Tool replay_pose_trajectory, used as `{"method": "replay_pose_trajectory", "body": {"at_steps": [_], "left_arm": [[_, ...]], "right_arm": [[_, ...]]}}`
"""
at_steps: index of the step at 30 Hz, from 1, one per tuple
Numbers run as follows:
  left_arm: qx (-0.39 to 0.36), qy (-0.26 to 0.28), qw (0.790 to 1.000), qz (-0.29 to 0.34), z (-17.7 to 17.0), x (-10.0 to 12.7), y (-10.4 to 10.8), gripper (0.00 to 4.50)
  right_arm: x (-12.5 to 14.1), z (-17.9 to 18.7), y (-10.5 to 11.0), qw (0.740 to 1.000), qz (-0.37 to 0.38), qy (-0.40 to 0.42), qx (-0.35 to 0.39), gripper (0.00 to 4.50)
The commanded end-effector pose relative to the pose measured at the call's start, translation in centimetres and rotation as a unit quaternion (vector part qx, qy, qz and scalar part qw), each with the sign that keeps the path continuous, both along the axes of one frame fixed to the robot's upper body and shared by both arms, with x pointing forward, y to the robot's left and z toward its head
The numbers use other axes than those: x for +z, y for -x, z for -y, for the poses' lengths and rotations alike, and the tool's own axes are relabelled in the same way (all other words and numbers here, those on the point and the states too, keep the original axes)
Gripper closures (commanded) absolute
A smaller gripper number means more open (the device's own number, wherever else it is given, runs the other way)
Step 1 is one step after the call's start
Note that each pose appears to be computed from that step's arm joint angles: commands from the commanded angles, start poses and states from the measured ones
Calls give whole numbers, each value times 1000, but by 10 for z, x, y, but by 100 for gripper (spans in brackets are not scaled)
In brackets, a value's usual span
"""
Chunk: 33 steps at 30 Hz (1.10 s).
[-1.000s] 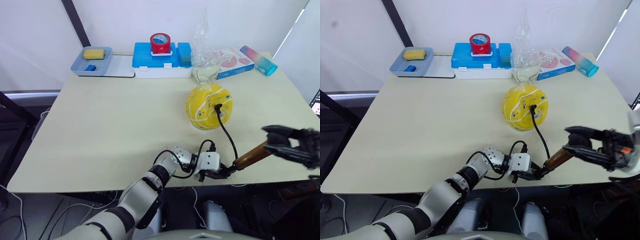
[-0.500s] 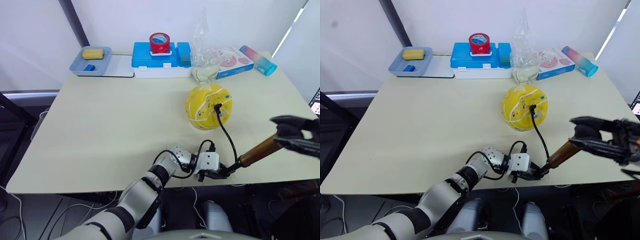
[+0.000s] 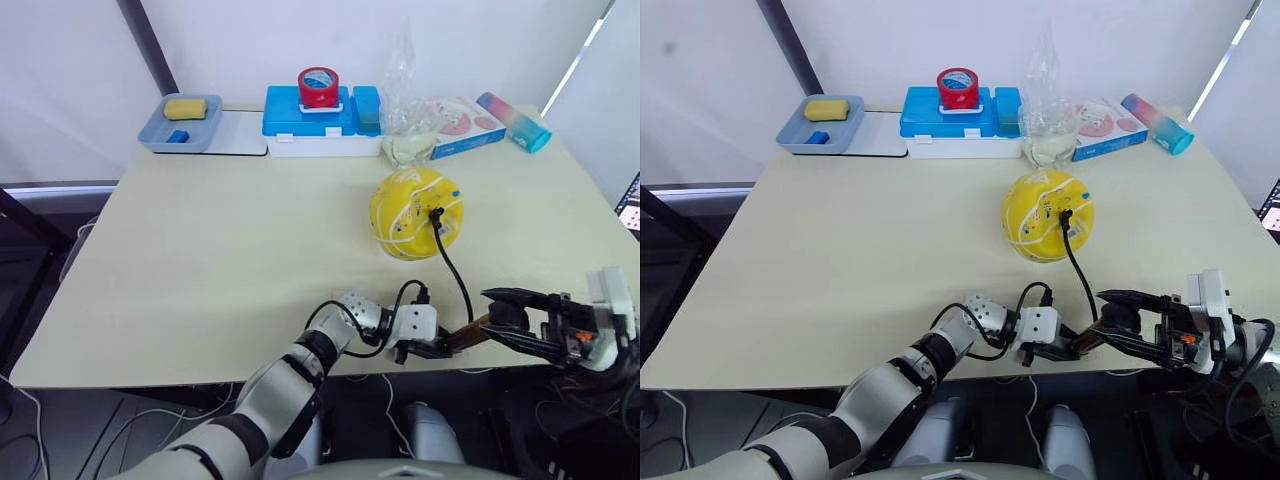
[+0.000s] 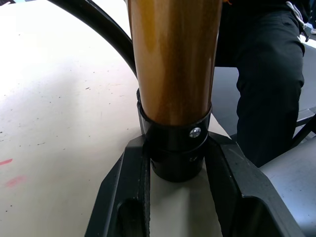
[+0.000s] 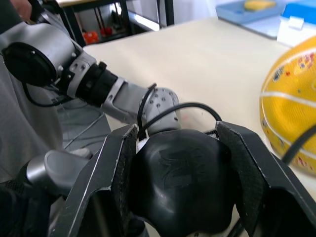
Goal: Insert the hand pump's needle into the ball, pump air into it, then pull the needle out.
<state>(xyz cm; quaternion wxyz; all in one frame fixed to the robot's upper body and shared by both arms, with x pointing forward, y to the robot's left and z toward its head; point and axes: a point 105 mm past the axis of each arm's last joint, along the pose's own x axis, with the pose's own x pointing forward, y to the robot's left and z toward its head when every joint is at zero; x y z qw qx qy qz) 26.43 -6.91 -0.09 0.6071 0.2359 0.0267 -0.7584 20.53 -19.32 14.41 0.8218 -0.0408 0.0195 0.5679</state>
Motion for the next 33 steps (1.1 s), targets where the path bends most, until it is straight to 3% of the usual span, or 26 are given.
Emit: {"method": "replay_pose_trajectory", "body": {"at_steps": [1,13,22,24,33], "left_arm": [[-30,-72,996,-30,-15,-33,20,340],[-36,-73,996,-28,-15,-33,21,340],[-40,-72,996,-30,-14,-34,24,340],[-39,-71,996,-30,-13,-34,24,340],[-42,-66,996,-31,-9,-32,26,340]], "right_arm": [[10,12,-6,999,9,16,-28,246],[102,20,9,999,45,-24,-7,246],[141,24,14,998,60,-20,-8,246],[136,21,12,998,52,-22,-4,246],[41,13,-5,999,-37,28,-16,246]]}}
